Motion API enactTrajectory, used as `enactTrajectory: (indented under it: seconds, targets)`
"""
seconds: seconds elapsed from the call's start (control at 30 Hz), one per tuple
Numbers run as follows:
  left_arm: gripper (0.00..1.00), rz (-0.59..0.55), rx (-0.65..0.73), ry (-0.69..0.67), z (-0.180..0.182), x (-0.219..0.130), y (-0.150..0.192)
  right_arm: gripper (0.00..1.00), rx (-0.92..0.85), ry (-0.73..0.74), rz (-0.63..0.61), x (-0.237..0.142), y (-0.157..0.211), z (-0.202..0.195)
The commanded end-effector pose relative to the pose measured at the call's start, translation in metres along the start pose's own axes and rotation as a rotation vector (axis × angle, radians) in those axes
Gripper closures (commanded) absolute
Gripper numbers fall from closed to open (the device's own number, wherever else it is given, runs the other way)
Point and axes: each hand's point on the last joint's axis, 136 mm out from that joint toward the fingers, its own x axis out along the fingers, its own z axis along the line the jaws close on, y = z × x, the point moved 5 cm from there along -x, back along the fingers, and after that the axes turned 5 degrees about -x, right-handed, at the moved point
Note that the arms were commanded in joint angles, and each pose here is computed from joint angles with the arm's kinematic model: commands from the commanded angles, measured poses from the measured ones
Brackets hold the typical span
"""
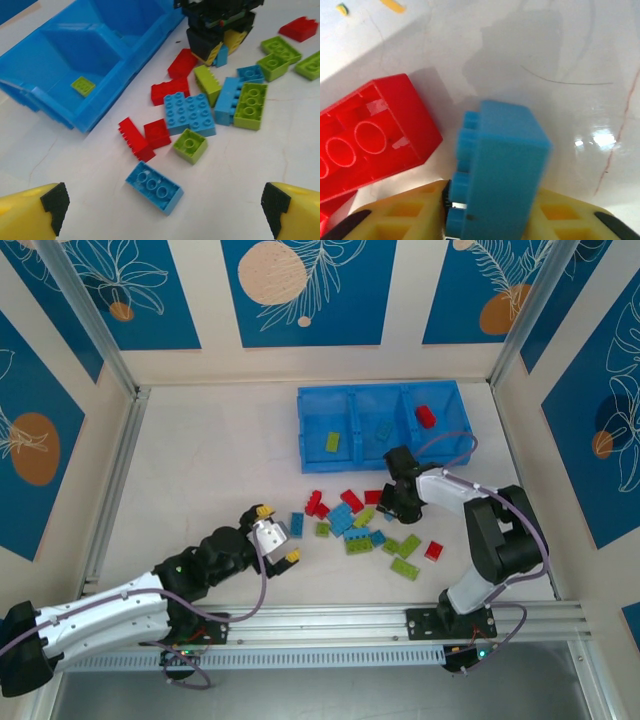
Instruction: Sort the legos into containers by color
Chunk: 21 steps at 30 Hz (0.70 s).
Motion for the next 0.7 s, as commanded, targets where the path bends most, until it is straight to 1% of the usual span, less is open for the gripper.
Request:
enactTrajectory:
  seconds: [0.0, 0.07, 0.17, 0.2, 0.33, 0.43, 0.5, 0.57, 0.67]
  targets:
    - [0.0, -0.054, 0.016, 0.054, -0.007, -0.001, -0.007, 0.7, 0.051, 0.016, -0.015, -0.004, 0.006, -0.014]
    - [0.0, -0.048, 0.017, 0.04, -0.005, -0.001, -0.006, 0.73, 0.063, 0.003, -0.043, -0.013, 0.006, -0.016]
    - [0.0, -0.043, 0.014, 0.029, -0.004, 0.0, -0.006, 0.76, 0.033, -0.027, -0.132, -0.041, 0.001, -0.011]
    - [0.0, -0.039, 0.014, 0.025, -0.004, 0.0, -0.005, 0.8, 0.001, -0.034, -0.184, -0.056, -0.001, -0.005]
    - [0.0, -0.032, 0.015, 0.02, -0.003, 0.001, -0.005, 0.81, -0.172, -0.097, -0.427, -0.111, -0.018, 0.028]
    - [0.0, -0.029, 0.013, 0.023, -0.003, 0.001, -0.005, 0.8, -0.288, -0.158, -0.53, -0.134, -0.044, 0.056]
    - [0.0, -0.025, 0.012, 0.018, -0.003, 0.001, -0.005, 0.8, -0.36, -0.152, -0.552, -0.137, -0.067, 0.072]
    - [0.0, -0.017, 0.012, -0.009, 0.0, 0.002, -0.003, 0.8, -0.37, -0.122, -0.55, -0.134, -0.095, 0.079]
    - [0.0, 0.02, 0.014, -0.074, 0.008, 0.005, 0.002, 0.8, -0.346, -0.121, -0.462, -0.113, -0.139, 0.087]
